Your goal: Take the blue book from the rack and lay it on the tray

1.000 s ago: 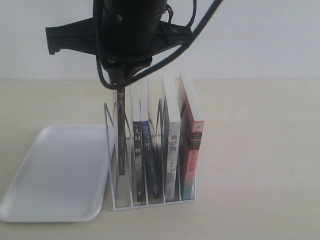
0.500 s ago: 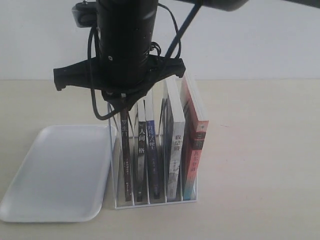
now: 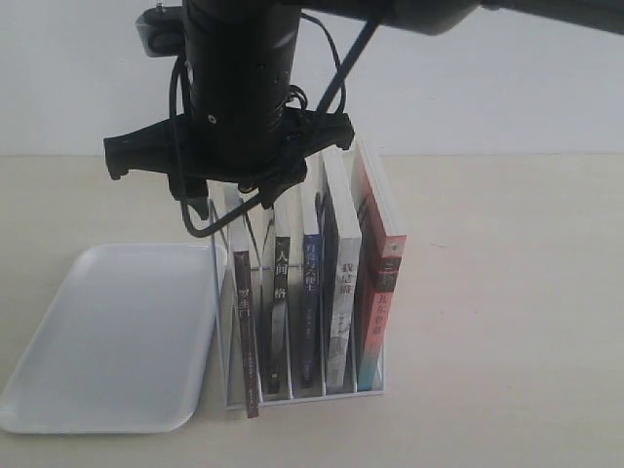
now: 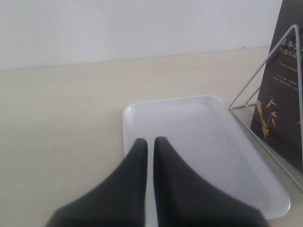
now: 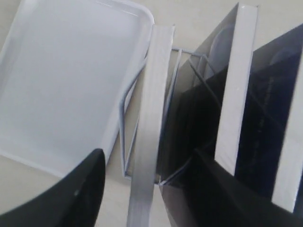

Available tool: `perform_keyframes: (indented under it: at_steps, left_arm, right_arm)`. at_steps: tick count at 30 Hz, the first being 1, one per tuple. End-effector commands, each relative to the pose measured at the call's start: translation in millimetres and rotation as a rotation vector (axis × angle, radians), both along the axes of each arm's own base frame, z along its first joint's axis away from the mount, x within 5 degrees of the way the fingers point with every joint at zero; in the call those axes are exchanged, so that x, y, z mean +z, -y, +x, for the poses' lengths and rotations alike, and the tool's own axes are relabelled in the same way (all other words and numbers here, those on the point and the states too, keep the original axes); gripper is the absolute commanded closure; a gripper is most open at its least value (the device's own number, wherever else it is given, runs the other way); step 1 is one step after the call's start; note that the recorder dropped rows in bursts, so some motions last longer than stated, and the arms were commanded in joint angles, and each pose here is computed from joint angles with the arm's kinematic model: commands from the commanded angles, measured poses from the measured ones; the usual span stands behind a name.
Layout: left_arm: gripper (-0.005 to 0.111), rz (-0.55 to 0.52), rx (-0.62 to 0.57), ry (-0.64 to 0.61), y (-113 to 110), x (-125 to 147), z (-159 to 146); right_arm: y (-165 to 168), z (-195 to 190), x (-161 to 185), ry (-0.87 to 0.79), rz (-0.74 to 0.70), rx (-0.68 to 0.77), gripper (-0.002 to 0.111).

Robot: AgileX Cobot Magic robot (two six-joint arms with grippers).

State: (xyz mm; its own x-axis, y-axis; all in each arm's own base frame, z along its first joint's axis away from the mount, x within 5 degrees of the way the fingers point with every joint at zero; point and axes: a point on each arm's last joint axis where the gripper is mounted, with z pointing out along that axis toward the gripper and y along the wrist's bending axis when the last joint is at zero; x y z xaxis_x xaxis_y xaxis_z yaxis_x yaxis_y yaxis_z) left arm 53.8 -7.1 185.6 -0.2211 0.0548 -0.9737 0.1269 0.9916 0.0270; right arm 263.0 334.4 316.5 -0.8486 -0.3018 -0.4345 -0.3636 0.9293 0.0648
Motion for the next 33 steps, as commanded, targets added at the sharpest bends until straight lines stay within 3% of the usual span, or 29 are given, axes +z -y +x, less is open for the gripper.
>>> perform_keyframes:
  at_steps: [1,5,16,24,33]
  left_arm:
    - [0.102,-0.006,0.005,0.001,0,-1,0]
    - [0.102,-0.006,0.005,0.001,0,-1,0]
    - [0.102,-0.006,0.005,0.001,0,-1,0]
    - [0.102,-0.006,0.005,0.001,0,-1,0]
    - [0.102,-0.006,0.005,0.001,0,-1,0]
  right_arm:
    - [5,2,7,0.025,-0.007,-0.006,0.059]
    - [13,-4,27,0.055,0.035,-0.006,0.068]
    - [46,-17,77,0.186,0.048,-0.028,0.068]
    - [49,-14,77,0.227,0.002,-0.015,0.068]
    - [62,-4,42,0.201,-0.136,-0.061,0.068]
